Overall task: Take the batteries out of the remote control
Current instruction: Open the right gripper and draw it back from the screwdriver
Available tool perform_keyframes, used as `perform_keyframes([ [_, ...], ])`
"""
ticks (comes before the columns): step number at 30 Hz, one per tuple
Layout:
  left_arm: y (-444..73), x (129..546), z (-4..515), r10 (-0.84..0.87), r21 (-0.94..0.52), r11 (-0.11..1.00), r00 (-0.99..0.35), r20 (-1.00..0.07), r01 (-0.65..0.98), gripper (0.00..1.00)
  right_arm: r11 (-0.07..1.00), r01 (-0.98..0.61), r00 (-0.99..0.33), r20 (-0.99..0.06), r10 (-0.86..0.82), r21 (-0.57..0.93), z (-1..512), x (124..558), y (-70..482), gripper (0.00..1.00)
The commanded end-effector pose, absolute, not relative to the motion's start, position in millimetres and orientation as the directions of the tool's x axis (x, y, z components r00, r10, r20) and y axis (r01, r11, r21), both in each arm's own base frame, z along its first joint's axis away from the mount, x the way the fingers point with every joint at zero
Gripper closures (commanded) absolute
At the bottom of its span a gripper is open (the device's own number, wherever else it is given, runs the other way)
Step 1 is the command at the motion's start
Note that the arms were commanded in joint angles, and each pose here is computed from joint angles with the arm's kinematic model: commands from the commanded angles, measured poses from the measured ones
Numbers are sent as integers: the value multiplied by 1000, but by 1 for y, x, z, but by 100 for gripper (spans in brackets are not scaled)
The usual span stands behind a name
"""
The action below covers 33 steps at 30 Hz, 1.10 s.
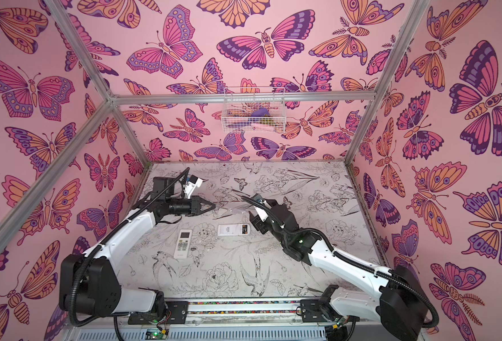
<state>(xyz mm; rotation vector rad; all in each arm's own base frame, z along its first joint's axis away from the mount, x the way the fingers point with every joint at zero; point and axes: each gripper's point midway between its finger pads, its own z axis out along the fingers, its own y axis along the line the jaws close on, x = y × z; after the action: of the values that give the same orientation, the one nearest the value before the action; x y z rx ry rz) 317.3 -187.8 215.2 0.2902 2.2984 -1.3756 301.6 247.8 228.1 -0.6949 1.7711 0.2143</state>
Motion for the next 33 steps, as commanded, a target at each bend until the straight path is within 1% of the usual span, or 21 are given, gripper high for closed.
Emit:
perform_keyframes([
  [1,-186,314,235,-60,-790,426,-857,-512,442,100,850,-516,-211,-946,-246,-106,229,305,233,13],
  [2,-186,314,237,-64,-791,418,-855,-515,446,100,859,-504,-221,-948,-231,-92,230,306,229,10],
  [4,-185,313,241,-70,-795,396,-849,-524,459,100,873,-484,-242,-951,-192,-53,229,306,220,1],
  [9,-183,315,258,-116,-831,334,-856,-505,445,100,904,-414,-287,-958,-17,108,229,312,198,1],
  [12,-182,316,264,-135,-844,302,-857,-498,443,100,918,-331,-340,-935,98,217,229,319,182,1],
  [14,-183,318,263,-160,-866,279,-869,-469,416,100,914,-271,-397,-900,180,302,223,322,172,1],
  [16,-183,317,267,-182,-892,245,-885,-428,380,100,884,-260,-449,-860,244,387,222,326,172,1],
  [18,-184,316,271,-180,-895,224,-886,-426,385,100,860,-260,-494,-826,272,440,223,327,174,1],
  [22,-184,320,271,-190,-894,222,-882,-431,389,100,800,-281,-525,-782,335,531,233,330,186,1],
  [25,-184,317,276,-189,-902,200,-888,-420,384,100,715,-298,-574,-717,395,633,245,331,203,0],
  [27,-185,317,276,-184,-897,195,-883,-431,397,100,648,-324,-613,-674,412,690,254,331,217,0],
  [31,-187,317,279,-188,-898,189,-883,-430,397,100,511,-334,-630,-591,504,792,268,335,229,2],
  [33,-189,314,284,-173,-895,174,-881,-439,412,100,457,-335,-648,-553,524,824,274,338,234,4],
])
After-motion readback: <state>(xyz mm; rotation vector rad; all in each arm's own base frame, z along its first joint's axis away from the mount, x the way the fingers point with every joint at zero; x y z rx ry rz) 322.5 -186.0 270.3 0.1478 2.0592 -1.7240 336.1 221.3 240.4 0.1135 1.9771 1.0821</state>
